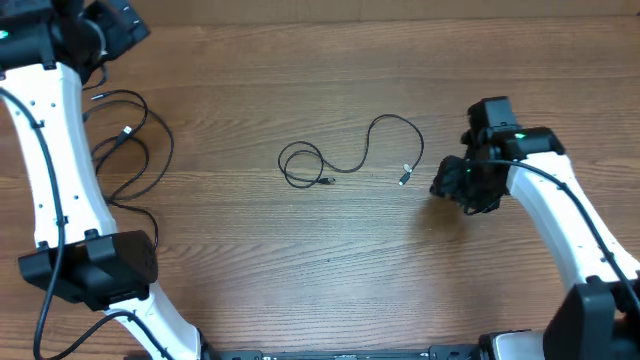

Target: Untangle cables

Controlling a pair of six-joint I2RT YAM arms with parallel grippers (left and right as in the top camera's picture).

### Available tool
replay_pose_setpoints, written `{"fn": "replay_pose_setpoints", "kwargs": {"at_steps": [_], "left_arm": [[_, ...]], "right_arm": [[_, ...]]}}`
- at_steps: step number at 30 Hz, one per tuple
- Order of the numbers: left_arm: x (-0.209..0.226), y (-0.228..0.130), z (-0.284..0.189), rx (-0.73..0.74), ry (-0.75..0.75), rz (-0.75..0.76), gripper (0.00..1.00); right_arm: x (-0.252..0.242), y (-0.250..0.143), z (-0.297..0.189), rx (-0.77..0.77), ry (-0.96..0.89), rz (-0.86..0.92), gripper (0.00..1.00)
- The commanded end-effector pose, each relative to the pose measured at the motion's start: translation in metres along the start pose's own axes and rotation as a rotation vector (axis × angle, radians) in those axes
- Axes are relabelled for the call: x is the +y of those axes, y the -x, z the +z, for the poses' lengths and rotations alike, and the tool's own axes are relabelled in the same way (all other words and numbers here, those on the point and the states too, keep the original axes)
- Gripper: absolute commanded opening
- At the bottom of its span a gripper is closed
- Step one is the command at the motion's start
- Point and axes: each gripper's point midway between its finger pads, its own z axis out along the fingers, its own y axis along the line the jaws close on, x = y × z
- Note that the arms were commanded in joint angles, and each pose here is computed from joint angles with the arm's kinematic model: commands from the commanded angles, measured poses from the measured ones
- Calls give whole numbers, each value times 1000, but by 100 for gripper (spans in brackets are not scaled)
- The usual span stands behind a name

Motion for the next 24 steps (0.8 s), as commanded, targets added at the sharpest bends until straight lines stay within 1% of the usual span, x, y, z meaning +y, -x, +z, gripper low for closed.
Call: {"fn": "replay_pose_setpoints", "kwargs": {"at_steps": [1, 2, 4, 5, 6, 8, 11, 14, 17, 24], "left_arm": [[-68, -26, 5, 40, -165, 266, 100], [-82, -33, 5, 42, -185, 332, 100], [-111, -50, 8, 45, -228, 466, 100], [-124, -58, 9, 48, -251, 532, 100], [-152, -81, 15, 64, -295, 668, 100], [-175, -106, 21, 87, -336, 785, 99], [-203, -144, 37, 138, -384, 910, 96], [-222, -182, 55, 201, -416, 991, 96], [-233, -222, 79, 282, -428, 1034, 95], [-239, -309, 132, 462, -431, 1121, 93]], "right_arm": [[-7, 23, -41, -145, 31, 68, 58], [-12, 25, -46, -157, 32, 91, 59], [-25, 28, -54, -178, 32, 155, 63], [-29, 28, -56, -182, 33, 170, 67], [-41, 28, -60, -183, 26, 208, 72], [-52, 25, -60, -169, 13, 243, 73], [-64, 22, -61, -153, -1, 282, 73], [-73, 22, -62, -148, -8, 312, 73], [-79, 21, -63, -144, -13, 334, 73], [-81, 20, -63, -143, -14, 340, 73]]}}
